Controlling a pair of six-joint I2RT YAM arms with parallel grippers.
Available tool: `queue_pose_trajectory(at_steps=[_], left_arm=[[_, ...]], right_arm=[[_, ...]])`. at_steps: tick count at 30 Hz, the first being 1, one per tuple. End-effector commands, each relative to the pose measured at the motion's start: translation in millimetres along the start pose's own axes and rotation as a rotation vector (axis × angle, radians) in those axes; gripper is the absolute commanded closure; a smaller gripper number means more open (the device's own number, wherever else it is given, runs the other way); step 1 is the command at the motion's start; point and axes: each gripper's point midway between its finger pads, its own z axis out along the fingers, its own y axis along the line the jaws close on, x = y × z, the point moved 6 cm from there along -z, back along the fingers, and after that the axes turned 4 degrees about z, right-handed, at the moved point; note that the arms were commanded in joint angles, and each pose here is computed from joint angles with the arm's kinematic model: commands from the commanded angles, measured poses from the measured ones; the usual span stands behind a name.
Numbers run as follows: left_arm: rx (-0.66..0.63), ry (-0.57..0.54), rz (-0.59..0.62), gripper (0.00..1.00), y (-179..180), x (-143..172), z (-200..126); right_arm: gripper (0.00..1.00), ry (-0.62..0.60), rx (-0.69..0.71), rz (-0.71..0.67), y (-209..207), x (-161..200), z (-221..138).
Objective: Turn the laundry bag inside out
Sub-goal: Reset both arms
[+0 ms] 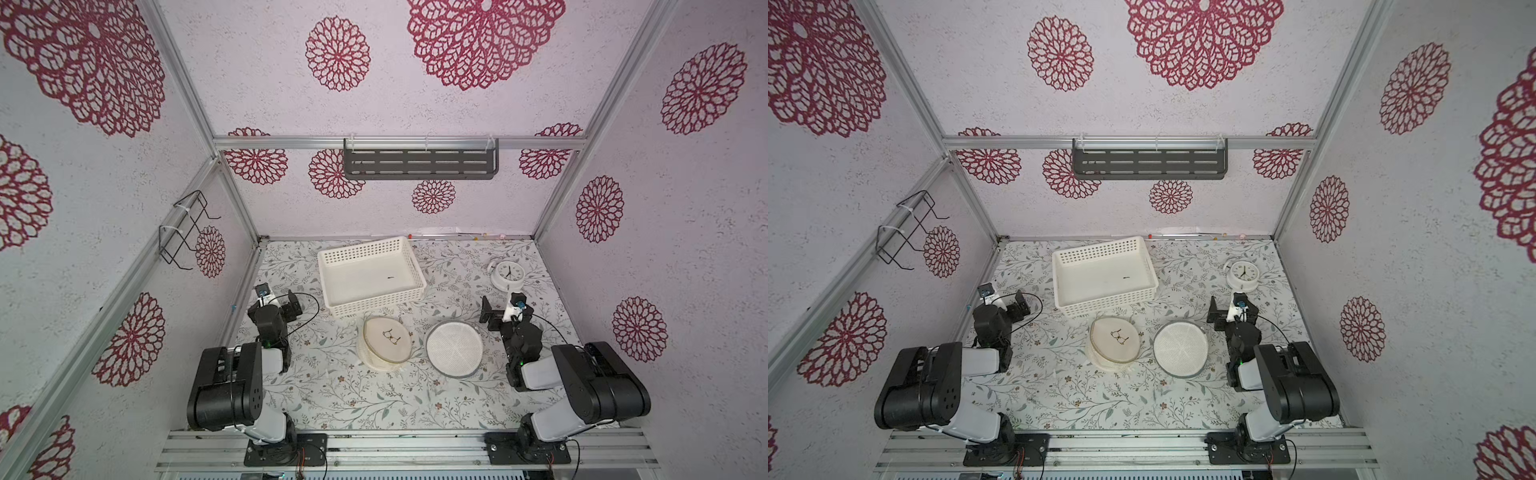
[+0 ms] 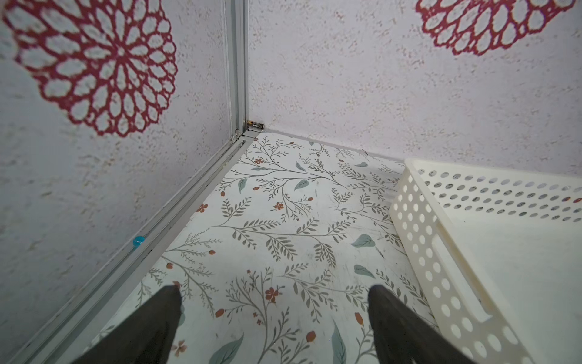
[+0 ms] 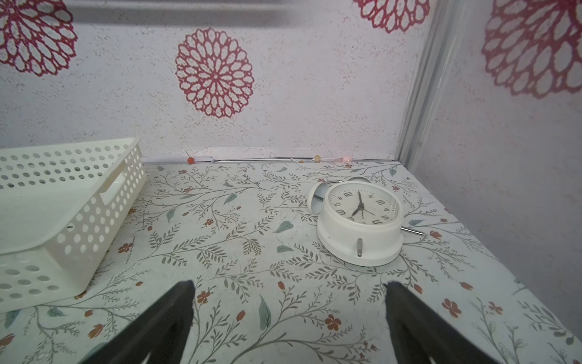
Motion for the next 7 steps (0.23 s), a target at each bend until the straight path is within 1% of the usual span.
queue_pose_trajectory(at_steps=[1,7], left_arm=[[-0.014,-0.009,-0.002,0.02,0.4,-3.7,2.0],[-0.002,0.001,0.030,0.02,-5.5,-4.2,3.3]], right_arm=[[0.01,-0.048,0.008,0.009,-0.9,-13.1,5.6],[0.01,-0.067,0.005,0.005,-0.6,-14.9,0.4]])
